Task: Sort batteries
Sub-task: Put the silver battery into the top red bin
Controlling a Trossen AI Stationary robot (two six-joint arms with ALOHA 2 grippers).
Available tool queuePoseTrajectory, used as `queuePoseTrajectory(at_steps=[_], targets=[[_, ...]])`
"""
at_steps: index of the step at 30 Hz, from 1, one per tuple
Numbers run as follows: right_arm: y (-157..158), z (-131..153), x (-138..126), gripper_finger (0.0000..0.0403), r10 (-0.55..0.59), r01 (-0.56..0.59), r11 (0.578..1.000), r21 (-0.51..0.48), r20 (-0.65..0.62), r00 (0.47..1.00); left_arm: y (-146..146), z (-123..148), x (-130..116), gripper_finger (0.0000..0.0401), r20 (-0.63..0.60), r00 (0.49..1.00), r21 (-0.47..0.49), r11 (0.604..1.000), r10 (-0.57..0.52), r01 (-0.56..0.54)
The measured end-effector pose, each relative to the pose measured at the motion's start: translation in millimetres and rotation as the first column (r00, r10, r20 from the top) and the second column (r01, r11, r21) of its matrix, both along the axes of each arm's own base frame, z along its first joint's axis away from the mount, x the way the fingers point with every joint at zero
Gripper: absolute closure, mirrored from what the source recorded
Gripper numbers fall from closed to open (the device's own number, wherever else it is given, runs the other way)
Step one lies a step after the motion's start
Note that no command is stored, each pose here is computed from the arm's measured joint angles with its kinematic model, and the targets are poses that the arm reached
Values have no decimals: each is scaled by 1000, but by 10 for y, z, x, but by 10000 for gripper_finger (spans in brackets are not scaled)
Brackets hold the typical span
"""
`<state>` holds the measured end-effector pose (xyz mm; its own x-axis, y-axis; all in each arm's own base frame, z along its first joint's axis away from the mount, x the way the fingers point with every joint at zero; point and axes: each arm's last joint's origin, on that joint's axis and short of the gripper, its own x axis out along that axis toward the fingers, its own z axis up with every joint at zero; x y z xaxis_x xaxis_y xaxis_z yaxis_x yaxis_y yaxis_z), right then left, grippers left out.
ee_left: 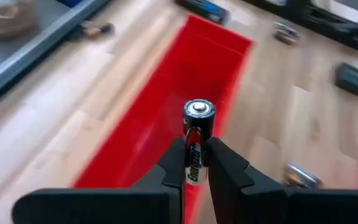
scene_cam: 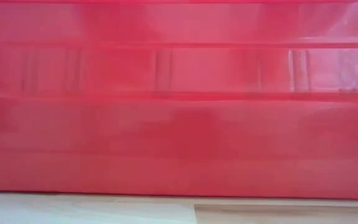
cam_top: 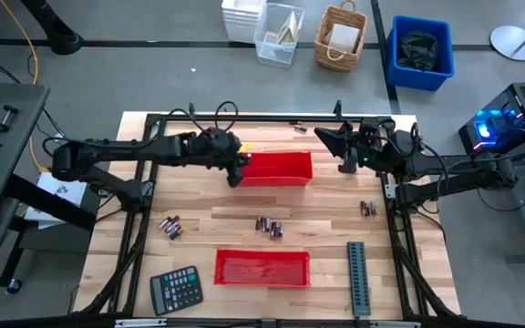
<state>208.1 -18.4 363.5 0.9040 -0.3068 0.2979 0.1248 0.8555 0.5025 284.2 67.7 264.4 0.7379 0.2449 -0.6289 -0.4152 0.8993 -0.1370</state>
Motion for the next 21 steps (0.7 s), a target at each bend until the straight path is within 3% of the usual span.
queuePoseTrajectory(at_steps=[3,7,13,17,21], targets=[[-17,1,-3,402,-8,8,1000,0,1,1000,33,-100,57,344,-36,999,5,1000,-5,5],[-32,1,-4,402,-15,15,1000,0,0,1000,-11,-160,102,266,-66,993,21,995,-95,96],[-41,-3,-3,402,-14,14,1000,1,-4,1000,-37,160,24,170,-119,988,6,995,-101,103],[-40,-7,-2,402,-11,11,1000,1,-7,1000,-69,451,-229,150,-206,978,13,999,-42,46],[-39,-11,0,402,-5,5,1000,4,-11,1000,-127,522,-580,151,-290,956,-2,999,49,-52]])
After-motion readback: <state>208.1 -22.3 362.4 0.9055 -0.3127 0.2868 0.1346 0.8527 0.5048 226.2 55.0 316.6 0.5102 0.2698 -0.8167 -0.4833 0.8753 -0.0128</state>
